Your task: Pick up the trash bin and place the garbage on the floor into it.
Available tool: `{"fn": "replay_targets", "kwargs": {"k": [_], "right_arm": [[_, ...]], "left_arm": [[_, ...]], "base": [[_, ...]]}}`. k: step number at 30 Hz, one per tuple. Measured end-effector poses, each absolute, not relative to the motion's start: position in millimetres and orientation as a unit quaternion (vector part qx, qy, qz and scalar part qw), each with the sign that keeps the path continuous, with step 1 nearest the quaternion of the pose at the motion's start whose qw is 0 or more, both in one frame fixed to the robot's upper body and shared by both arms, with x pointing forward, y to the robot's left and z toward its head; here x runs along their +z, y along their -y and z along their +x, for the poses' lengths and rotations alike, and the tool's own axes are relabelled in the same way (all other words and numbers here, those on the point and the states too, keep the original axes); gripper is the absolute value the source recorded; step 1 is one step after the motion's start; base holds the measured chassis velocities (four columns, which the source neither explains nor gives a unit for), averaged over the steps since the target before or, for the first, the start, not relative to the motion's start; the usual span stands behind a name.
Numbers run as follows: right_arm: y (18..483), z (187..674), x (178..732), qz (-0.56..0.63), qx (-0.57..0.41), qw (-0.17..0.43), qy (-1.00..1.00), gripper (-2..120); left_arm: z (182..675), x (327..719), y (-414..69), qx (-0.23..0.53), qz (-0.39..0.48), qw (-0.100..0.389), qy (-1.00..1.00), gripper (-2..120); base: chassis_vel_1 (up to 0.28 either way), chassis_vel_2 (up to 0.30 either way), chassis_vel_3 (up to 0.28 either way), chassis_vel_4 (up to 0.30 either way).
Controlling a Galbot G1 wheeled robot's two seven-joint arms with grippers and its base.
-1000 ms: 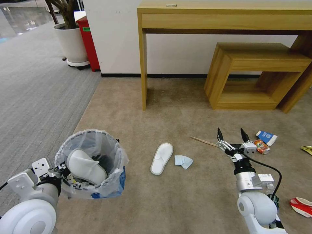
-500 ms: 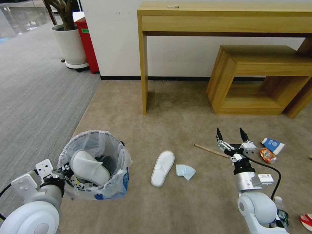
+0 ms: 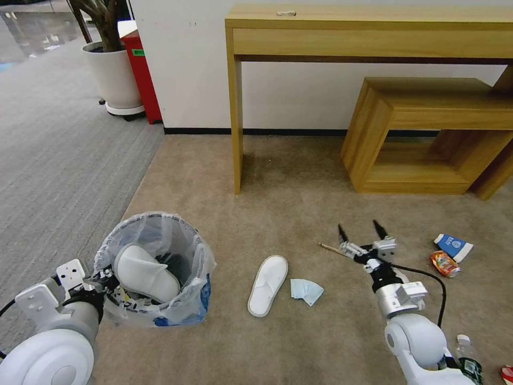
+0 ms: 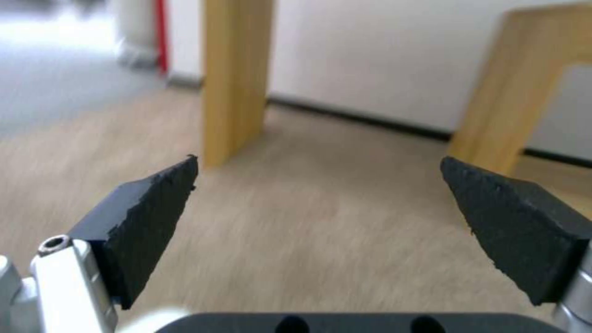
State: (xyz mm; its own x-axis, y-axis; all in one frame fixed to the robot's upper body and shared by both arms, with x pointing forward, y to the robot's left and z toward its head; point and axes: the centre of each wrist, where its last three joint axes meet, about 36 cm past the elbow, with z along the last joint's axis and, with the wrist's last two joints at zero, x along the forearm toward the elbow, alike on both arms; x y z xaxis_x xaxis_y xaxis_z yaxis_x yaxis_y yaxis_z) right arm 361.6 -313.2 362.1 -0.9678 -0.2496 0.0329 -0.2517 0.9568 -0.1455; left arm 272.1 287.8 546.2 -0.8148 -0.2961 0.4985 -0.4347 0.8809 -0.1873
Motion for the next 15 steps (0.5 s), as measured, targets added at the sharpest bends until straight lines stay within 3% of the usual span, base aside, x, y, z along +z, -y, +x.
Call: {"fn": "replay_targets", "kwargs": {"k": [9, 15], "right_arm": [[327.4, 389.9, 330.7, 0.233, 0.143, 0.143, 0.951, 100], [329.7, 408.8, 315.6, 0.292, 0.166, 0.189, 0.923, 100]], "left_arm": [[269.4, 551.6, -286.8, 0.149, 0.188, 0.229, 0.943, 0], [268.2, 554.1, -286.6, 0.151, 0.186, 0.226, 0.944, 0]], "base": [[0.000, 0.000, 0.000, 0.000], [0.000, 0.000, 0.000, 0.000]]}}
